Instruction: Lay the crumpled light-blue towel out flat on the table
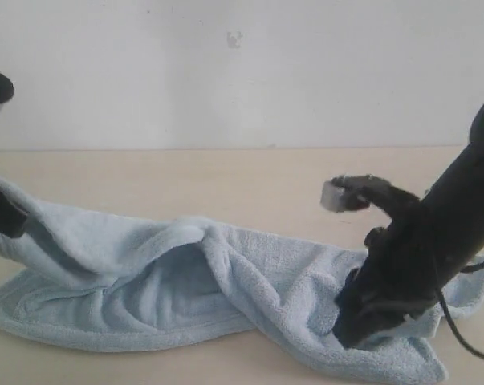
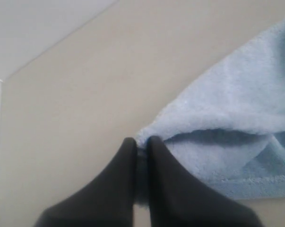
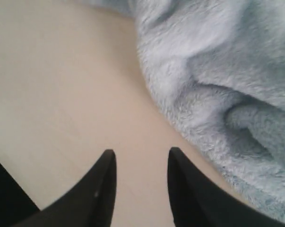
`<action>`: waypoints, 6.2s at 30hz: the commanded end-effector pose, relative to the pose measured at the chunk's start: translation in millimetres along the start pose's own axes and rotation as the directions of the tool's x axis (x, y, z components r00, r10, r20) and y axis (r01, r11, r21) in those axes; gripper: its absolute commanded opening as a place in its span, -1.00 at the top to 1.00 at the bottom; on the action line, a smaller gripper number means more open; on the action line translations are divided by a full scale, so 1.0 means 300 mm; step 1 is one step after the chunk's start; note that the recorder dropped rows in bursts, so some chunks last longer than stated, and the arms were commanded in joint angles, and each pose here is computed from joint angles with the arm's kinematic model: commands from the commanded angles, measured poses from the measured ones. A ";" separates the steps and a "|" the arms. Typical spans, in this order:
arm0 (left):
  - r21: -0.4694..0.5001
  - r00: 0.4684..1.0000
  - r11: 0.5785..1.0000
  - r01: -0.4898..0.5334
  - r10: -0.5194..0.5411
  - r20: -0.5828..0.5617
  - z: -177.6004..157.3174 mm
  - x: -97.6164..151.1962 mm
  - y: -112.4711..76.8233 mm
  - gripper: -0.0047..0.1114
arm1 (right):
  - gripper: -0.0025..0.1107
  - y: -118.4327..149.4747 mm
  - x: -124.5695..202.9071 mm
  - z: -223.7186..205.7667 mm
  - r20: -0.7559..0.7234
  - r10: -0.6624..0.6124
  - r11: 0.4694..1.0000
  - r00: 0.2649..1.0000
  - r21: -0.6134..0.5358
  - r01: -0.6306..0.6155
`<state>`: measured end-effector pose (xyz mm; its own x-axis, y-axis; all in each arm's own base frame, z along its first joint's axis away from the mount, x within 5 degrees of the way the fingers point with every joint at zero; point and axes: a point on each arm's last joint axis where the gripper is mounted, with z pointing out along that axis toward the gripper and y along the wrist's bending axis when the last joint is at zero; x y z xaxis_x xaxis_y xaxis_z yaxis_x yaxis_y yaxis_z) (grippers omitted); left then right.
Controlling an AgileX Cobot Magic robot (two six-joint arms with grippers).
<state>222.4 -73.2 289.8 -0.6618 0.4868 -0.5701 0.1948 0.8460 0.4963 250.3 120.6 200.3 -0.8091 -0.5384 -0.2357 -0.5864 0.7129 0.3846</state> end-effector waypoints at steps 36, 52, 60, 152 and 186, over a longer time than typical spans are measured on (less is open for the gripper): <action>0.121 0.999 0.993 -0.013 0.009 0.038 0.036 0.035 -0.069 0.84 | 0.34 -0.194 0.156 0.205 -0.067 0.331 0.860 0.941 0.432 -0.272; 0.083 0.995 0.996 -0.021 0.013 0.097 0.019 0.019 -0.047 0.84 | 0.96 -0.081 0.037 -0.103 0.220 0.144 0.857 0.965 0.459 -0.233; 0.009 0.892 0.961 0.275 -0.259 0.371 -0.173 0.031 0.115 0.84 | 0.96 0.063 0.143 -0.452 0.596 -0.130 0.738 0.792 0.592 -0.324; 0.090 0.997 0.995 -0.031 0.025 0.071 -0.278 0.140 0.139 0.85 | 0.96 0.090 0.223 -0.526 0.435 -0.025 0.669 0.900 0.676 -0.309; -0.218 0.919 0.945 0.246 -0.155 0.363 0.025 0.118 0.082 0.85 | 0.96 -0.117 -0.062 -0.391 0.587 -0.241 0.520 0.773 0.751 -0.408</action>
<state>198.7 -36.4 284.9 -0.3798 0.4882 -0.7857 -0.0745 0.8305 0.5520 280.0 50.9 301.4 -0.5346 -0.3195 -0.7824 -0.0197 0.9302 -0.3664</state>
